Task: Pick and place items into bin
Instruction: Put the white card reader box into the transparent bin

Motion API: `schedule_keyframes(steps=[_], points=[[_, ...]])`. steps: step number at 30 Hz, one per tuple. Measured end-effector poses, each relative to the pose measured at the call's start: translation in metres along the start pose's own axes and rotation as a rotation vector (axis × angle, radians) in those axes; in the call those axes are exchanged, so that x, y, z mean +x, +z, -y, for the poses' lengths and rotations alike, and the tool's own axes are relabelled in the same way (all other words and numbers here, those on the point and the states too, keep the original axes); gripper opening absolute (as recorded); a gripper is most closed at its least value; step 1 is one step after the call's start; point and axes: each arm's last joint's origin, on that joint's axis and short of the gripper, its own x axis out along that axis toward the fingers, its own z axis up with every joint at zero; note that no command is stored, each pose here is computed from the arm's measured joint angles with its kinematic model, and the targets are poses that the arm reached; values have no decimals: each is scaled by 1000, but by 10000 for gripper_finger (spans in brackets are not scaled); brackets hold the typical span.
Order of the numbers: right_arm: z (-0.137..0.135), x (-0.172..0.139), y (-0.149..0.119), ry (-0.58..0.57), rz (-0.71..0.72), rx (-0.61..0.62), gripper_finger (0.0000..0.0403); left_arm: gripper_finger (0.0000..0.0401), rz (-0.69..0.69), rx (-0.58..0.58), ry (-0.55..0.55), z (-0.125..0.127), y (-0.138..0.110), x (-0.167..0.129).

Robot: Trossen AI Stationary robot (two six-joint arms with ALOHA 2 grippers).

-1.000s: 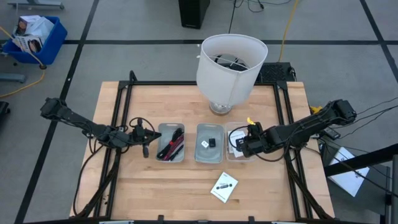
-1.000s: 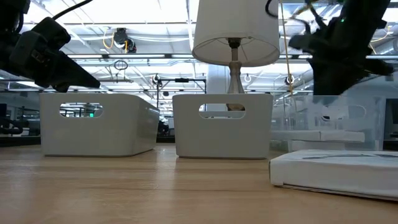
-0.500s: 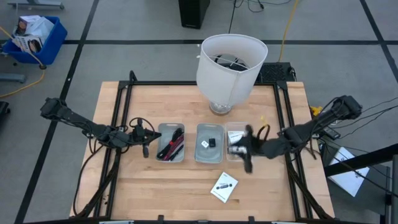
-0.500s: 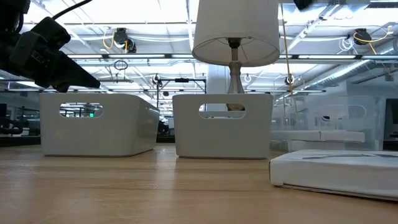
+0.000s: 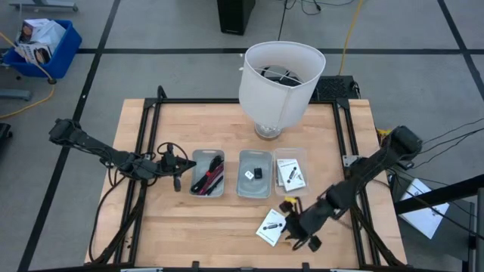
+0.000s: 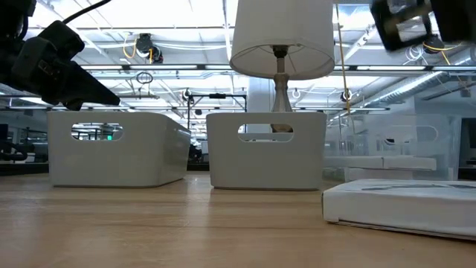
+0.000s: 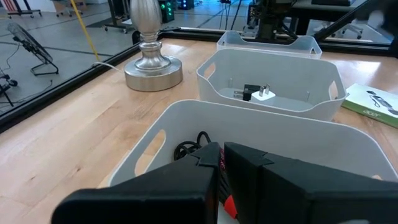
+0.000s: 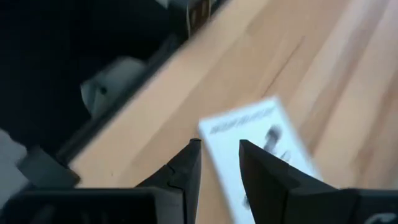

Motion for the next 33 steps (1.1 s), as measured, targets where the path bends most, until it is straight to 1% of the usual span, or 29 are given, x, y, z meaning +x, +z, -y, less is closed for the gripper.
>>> schedule_keyframes(steps=[3,6,7,10,14,18,20,21,24,27,30,33], points=[[-7,22,-14,10,-91,4,104,31,-1,0,0,0,0,0],[-14,33,-22,7,-131,-20,114,31,-1,-3,0,0,0,0],[-15,36,-24,-11,-140,-27,120,31,0,-7,0,0,0,0],[-15,41,-28,-66,-160,-45,146,31,0,-13,0,0,0,0],[-14,39,-25,-125,-144,-63,191,31,0,-14,0,0,0,0],[-18,41,-28,-119,-155,-113,231,31,0,-14,0,0,0,0],[-21,44,-30,-123,-170,-149,243,31,-1,-14,-1,0,0,0],[-22,46,-32,-143,-182,-177,247,31,-1,-13,0,0,0,0],[-25,53,-37,-193,-197,-263,251,31,-1,-14,-1,0,0,0],[-26,61,-41,-248,-213,-340,245,31,-2,-14,0,0,0,0],[-26,67,-43,-264,-212,-373,235,31,-2,-15,0,0,0,0],[-26,72,-46,-266,-225,-355,217,31,-2,-17,0,0,0,0]])
